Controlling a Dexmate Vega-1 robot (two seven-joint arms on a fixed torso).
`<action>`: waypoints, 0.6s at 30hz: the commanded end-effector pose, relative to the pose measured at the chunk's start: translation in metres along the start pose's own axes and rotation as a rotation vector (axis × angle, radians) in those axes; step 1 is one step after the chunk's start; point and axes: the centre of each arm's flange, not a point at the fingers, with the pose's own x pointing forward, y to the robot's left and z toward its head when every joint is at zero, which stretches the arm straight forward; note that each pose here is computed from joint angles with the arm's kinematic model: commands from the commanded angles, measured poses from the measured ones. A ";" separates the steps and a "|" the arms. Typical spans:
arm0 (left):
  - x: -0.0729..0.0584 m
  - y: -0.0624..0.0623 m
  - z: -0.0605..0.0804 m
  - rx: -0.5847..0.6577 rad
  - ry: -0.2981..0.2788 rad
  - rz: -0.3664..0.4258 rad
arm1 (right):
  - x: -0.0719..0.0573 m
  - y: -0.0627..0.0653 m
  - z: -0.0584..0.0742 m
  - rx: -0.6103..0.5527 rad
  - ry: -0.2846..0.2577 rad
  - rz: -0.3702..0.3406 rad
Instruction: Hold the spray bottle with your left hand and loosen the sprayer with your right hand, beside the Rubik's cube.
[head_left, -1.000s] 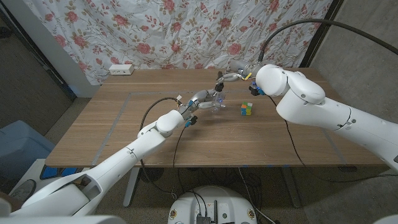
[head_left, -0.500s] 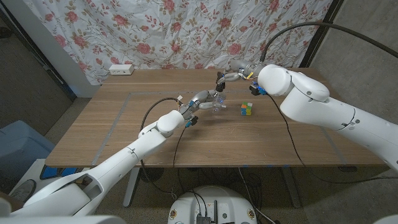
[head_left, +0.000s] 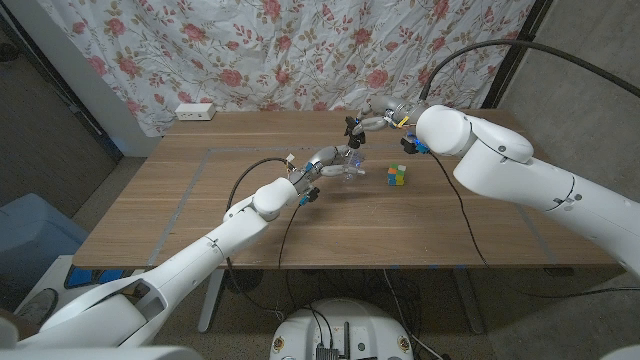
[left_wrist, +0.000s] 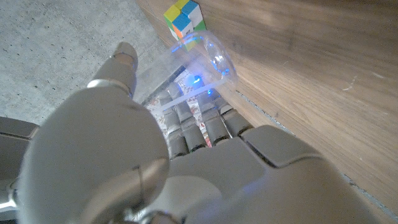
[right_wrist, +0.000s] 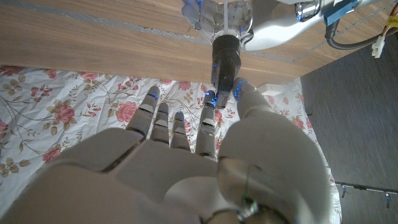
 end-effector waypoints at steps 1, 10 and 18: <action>-0.004 -0.004 0.000 -0.005 -0.002 -0.004 | -0.005 0.002 -0.001 0.042 -0.015 -0.030; -0.007 -0.004 0.000 -0.003 0.003 0.004 | -0.005 0.002 -0.004 0.066 -0.028 -0.019; -0.007 -0.004 0.000 -0.007 0.003 0.005 | -0.004 0.001 -0.006 0.069 -0.035 0.001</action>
